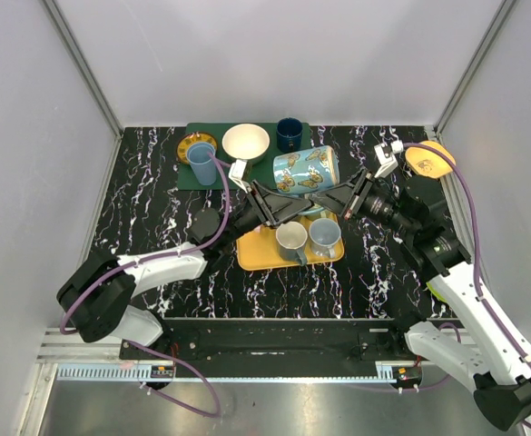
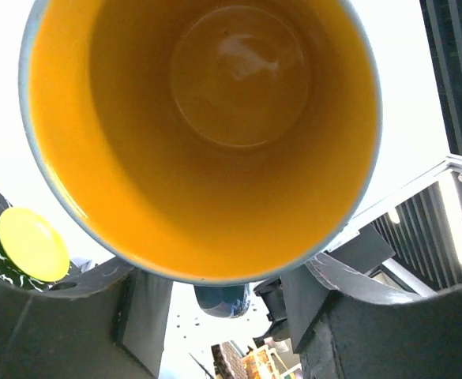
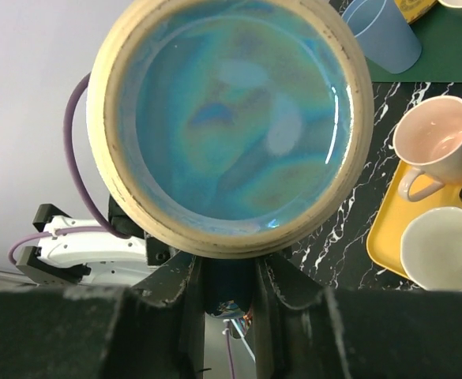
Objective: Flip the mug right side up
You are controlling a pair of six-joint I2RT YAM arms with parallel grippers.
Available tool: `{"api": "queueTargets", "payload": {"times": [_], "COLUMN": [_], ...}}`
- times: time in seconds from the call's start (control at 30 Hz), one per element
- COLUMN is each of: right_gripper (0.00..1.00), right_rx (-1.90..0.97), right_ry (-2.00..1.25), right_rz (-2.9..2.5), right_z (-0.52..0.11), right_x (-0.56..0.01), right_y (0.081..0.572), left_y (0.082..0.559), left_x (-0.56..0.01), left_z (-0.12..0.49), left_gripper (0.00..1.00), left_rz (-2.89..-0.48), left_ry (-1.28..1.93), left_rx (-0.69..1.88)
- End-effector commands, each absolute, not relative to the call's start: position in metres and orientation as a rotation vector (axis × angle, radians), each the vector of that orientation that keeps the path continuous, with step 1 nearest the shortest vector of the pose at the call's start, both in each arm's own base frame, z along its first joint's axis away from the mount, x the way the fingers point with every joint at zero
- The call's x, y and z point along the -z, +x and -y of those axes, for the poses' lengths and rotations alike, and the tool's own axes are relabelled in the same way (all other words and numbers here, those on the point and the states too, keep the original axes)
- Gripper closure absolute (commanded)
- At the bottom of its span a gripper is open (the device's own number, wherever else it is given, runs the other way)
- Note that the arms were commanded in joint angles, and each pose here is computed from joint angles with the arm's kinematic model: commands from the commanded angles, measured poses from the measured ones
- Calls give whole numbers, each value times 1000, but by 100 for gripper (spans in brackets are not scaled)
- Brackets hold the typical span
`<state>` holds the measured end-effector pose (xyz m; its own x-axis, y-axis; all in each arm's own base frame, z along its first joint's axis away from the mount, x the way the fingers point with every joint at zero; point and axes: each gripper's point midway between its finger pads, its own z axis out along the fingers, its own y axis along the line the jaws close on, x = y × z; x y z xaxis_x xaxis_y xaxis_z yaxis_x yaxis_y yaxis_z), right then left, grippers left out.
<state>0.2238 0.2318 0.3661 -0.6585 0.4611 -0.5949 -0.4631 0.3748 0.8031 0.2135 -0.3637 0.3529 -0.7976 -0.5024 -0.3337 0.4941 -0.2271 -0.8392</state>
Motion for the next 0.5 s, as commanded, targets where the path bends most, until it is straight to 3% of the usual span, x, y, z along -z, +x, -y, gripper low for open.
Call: {"api": "queueTargets", "payload": {"times": [0.0,0.2,0.3,0.33,0.37,0.47], "right_gripper": [100,100,100,100,100,100], "right_rx": [-1431,-1423,-1440,-1451,-1455,-1465], "right_ry": [-141,-169,-175,-185,-192,-227], "right_rz": [-1737,-1772,-1767,-1771,-1775,-1785], "right_z": [-234,-235,-237,-238,-239,-242], "right_x": [-380,-368,-367,-366,-365,-361], "right_y": [204,199,197,196,195,191], "left_y": [203,197,195,195,195,192], "left_x": [-425,-437,-439,-439,-439,-442], "left_z": [333,336,336,336,336,337], "left_gripper": [41,53,73,90,99,100], "left_rz": [-1077,-1040,-1024,-1024,-1022,-1026], "left_ry": [49,101,118,115,117,137], "left_rx": [2123,2158,2169,2172,2176,2180]}}
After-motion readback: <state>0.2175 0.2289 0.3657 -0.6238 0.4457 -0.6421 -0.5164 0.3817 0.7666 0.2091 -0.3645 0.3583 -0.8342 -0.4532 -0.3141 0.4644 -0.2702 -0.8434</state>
